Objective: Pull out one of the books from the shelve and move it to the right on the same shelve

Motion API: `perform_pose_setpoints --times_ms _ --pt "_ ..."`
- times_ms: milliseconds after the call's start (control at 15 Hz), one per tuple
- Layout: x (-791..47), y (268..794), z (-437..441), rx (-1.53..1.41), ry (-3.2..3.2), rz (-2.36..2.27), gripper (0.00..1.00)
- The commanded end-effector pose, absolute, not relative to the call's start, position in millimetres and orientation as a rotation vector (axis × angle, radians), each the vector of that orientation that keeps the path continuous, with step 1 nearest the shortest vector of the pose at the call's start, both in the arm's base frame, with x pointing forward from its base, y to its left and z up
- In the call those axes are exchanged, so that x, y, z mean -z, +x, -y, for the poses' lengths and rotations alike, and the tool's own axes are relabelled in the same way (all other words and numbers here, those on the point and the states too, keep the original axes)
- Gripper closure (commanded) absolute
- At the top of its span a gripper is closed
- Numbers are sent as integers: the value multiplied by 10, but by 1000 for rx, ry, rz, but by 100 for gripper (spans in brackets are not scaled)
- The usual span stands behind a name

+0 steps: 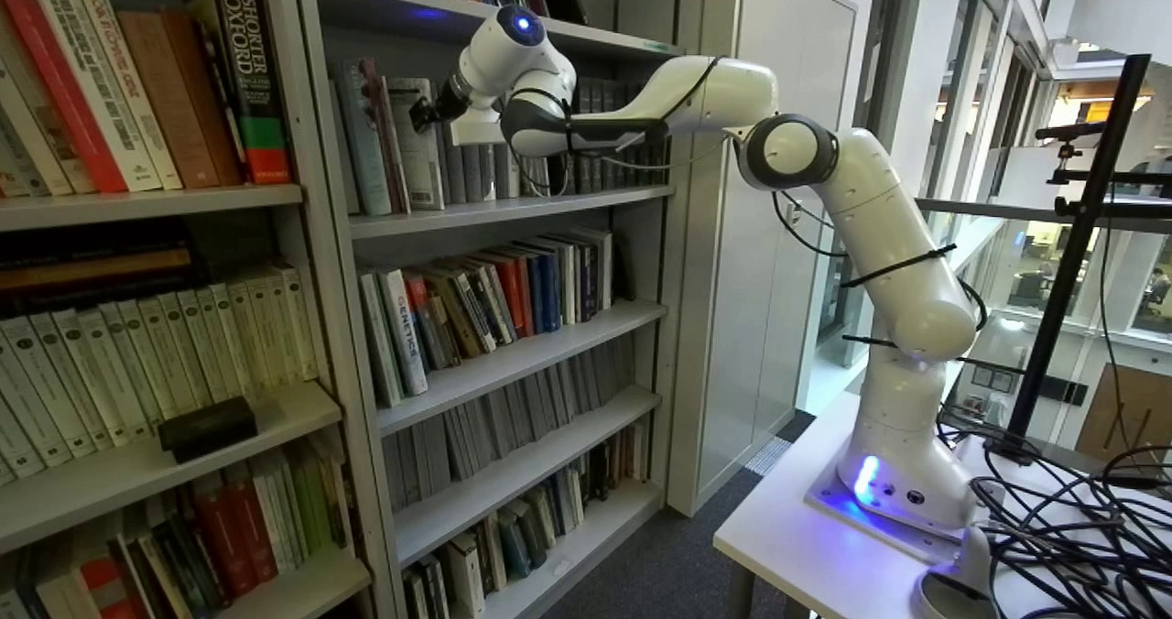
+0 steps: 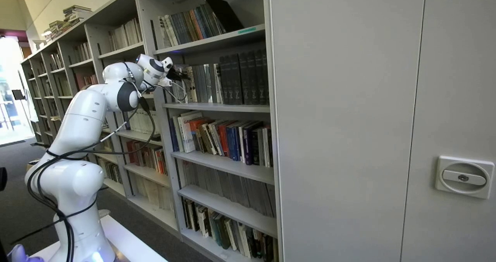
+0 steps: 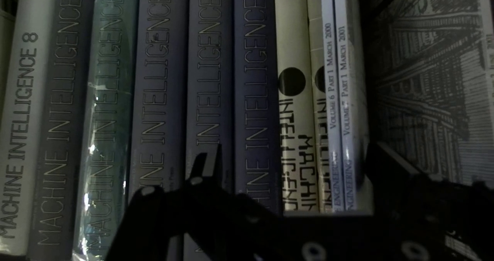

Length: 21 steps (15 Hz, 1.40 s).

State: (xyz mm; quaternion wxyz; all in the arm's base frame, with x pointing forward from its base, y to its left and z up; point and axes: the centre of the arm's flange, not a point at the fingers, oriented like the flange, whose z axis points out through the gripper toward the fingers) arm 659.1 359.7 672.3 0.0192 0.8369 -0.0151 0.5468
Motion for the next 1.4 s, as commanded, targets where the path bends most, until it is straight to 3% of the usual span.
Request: perform_pose_setpoints --times_ms 0,600,1333 --pt "-6763 6317 -3664 -1663 2684 -58 0" --pt "-6837 5809 -4212 -1578 2825 -385 0" --pt "-6567 6133 -4162 -1613 2682 -332 0"
